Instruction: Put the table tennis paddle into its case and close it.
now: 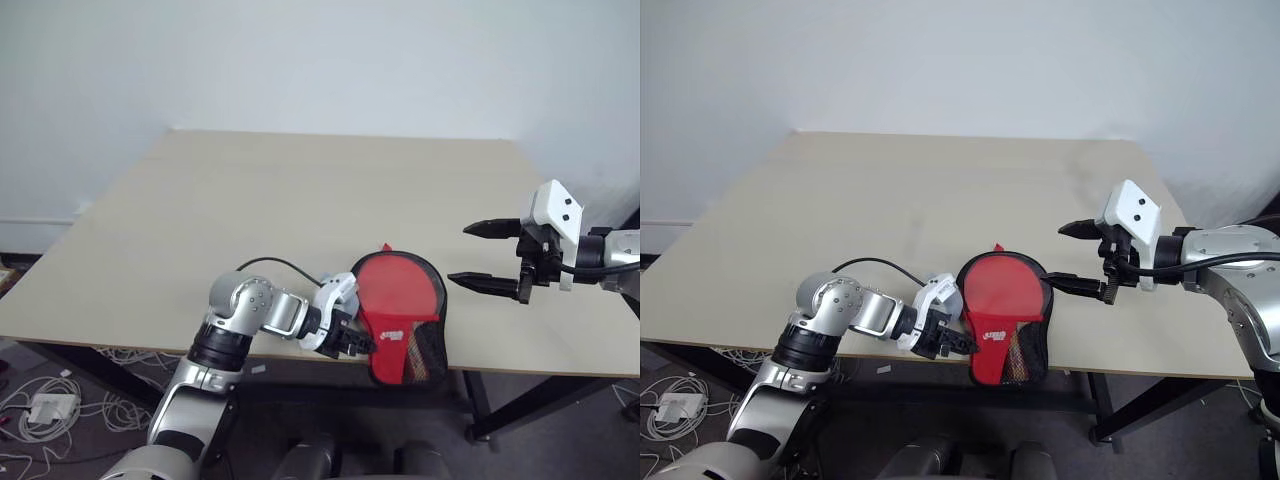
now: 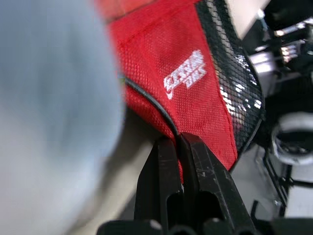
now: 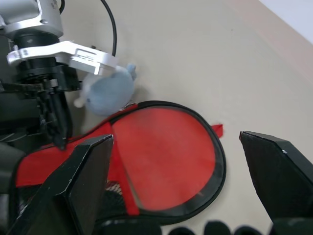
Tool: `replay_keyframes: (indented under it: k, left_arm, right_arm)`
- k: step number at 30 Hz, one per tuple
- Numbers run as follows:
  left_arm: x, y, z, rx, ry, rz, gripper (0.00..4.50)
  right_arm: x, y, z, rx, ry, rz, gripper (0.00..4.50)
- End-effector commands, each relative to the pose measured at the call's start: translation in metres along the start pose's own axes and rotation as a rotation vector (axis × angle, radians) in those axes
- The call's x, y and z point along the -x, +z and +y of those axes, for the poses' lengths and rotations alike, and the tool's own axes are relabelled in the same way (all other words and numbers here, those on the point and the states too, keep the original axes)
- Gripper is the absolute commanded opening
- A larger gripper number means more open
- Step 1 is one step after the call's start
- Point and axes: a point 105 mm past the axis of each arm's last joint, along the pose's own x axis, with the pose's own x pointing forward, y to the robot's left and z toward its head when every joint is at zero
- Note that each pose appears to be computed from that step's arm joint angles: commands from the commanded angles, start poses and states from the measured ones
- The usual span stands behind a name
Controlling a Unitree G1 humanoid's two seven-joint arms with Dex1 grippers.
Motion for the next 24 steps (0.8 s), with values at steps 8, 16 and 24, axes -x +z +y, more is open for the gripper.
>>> replay_keyframes:
  k: [8,16,24]
  left_arm:
    - [0.002,-0.009,-0.025,-0.072,-0.078,0.022,0.03]
    - [0.012,-0.018,-0.025,-0.082,-0.072,0.042,0.03]
    - [0.017,-0.011,-0.03,-0.102,-0.082,0.016,2.43]
  right_arm:
    - [-0.001,0.014,0.002,0.043,0.012,-0.036,4.5]
    - [-0.003,0.013,0.003,0.038,0.019,-0.037,4.5]
    - [-0.008,0.016,0.004,0.038,0.031,-0.047,4.5]
